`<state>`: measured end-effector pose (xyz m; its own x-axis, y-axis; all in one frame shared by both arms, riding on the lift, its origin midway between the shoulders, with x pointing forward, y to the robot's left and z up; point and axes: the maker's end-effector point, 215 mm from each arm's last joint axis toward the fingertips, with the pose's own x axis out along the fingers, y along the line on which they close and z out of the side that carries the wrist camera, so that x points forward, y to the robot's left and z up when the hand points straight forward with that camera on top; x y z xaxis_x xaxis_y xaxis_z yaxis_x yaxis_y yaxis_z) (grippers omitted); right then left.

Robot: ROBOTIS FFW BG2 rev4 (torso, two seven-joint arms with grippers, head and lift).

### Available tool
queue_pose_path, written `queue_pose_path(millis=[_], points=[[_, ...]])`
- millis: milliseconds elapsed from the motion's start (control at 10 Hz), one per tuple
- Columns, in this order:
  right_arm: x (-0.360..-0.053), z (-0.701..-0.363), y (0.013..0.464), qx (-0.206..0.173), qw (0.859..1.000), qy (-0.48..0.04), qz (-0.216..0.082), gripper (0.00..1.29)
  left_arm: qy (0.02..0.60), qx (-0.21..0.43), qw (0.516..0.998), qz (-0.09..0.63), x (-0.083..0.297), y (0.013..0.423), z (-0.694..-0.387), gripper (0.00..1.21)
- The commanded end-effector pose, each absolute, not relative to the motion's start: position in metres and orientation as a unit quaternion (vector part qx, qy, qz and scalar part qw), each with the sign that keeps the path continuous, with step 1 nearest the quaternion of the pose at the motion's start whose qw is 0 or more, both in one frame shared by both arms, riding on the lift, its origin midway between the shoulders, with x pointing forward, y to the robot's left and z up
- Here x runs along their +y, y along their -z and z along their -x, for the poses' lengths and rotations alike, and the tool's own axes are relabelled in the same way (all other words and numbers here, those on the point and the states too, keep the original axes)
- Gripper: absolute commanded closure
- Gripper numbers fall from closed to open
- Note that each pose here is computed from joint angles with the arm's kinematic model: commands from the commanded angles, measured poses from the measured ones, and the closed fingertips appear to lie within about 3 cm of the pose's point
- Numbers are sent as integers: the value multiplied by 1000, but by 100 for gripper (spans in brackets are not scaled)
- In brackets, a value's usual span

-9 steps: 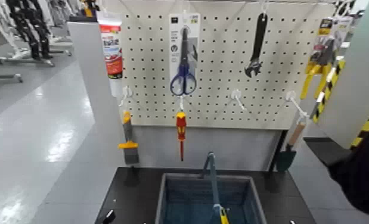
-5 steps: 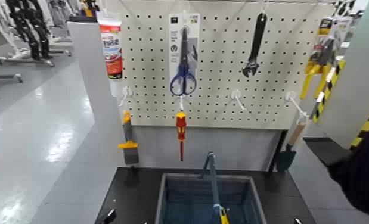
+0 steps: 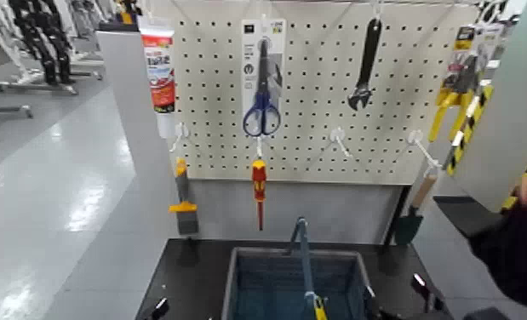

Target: Put the black wrench into the crate.

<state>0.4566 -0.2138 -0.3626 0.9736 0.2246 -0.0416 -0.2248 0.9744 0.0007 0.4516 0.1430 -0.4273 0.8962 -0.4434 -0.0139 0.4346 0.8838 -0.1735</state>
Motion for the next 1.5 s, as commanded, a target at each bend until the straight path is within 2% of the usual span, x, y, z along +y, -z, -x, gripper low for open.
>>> queue_pose_path(millis=[100, 600, 1000, 1500], points=[[-223, -489, 320, -2, 992, -128, 10, 17, 229, 27, 970, 83, 141, 427, -453, 10], [-228, -545, 235, -48, 985, -161, 31, 14, 236, 27, 968, 85, 136, 427, -457, 10], [-210, -579, 173, -75, 973, -212, 46, 14, 244, 25, 966, 86, 131, 425, -460, 10], [-189, -607, 97, -118, 954, -271, 56, 14, 253, 23, 963, 86, 127, 423, -463, 10]])
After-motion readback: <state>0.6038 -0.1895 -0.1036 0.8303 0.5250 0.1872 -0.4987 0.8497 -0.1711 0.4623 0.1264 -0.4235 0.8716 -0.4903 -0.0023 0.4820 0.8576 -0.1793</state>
